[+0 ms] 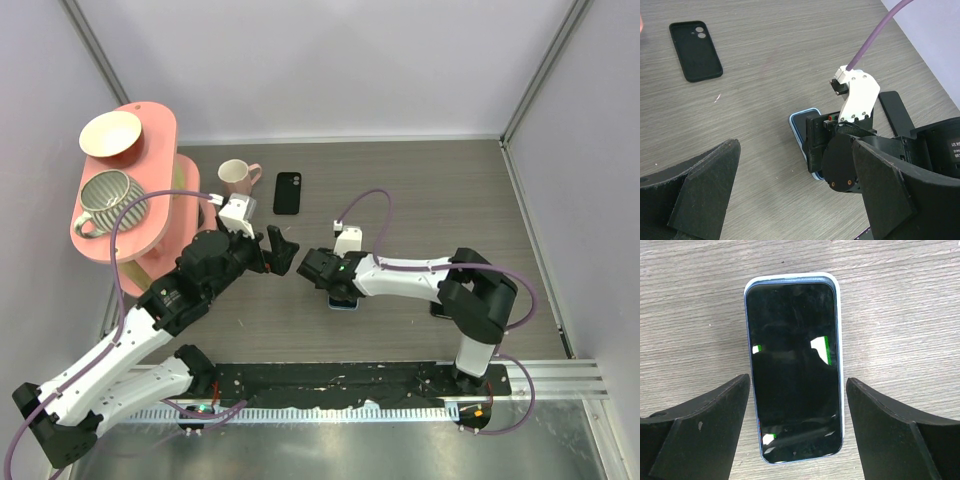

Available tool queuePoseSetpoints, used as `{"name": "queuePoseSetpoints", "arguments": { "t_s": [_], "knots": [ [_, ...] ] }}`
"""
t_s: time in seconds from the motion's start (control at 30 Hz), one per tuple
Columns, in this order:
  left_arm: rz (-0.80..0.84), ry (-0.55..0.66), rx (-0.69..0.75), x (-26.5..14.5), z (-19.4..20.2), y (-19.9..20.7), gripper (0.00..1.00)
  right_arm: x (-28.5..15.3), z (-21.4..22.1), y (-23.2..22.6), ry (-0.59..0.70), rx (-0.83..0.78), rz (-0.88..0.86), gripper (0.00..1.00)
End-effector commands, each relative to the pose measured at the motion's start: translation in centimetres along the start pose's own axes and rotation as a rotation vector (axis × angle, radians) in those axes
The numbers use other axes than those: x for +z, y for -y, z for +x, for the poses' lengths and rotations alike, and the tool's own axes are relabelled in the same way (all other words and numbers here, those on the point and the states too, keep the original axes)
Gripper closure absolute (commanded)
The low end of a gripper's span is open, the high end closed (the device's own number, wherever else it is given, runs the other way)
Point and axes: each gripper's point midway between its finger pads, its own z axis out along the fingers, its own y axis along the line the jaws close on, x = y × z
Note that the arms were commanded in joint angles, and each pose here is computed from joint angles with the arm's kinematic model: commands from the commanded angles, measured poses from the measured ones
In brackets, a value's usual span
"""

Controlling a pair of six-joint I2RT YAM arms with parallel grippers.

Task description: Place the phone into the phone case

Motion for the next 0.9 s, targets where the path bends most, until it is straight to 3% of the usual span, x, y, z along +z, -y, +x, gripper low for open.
{"name": "queuePoseSetpoints", "arguments": {
  "t_s": [0.0,0.3,0.4,0.57,0.63,0.87],
  "knots": [
    [0.016,0.058,0.002,0.0,-1.5,0.4,0.0,-0.4,-1.7,-0.5,0.063,0.026,0.012,0.16],
    [0.013,0.026,0.037,0.4,-0.8,0.4,0.0,-2.7,-3.7,-0.4,0.095,-0.007,-0.057,0.18],
    [0.008,-0.013,0.056,0.9,-0.1,0.7,0.05,-3.6,-4.4,-0.9,0.099,-0.026,-0.147,0.2],
    [-0.062,-0.114,-0.014,2.0,2.1,0.6,0.12,-3.6,-4.4,0.6,0.065,-0.031,-0.215,0.34],
    [-0.091,-0.212,-0.044,2.2,4.1,0.4,0.15,-3.4,-4.1,0.9,0.04,-0.024,-0.247,0.4],
    [-0.03,-0.388,-0.126,3.4,9.4,1.8,0.27,-1.9,-4.0,2.7,-0.036,0.034,-0.438,0.51]
  ]
}}
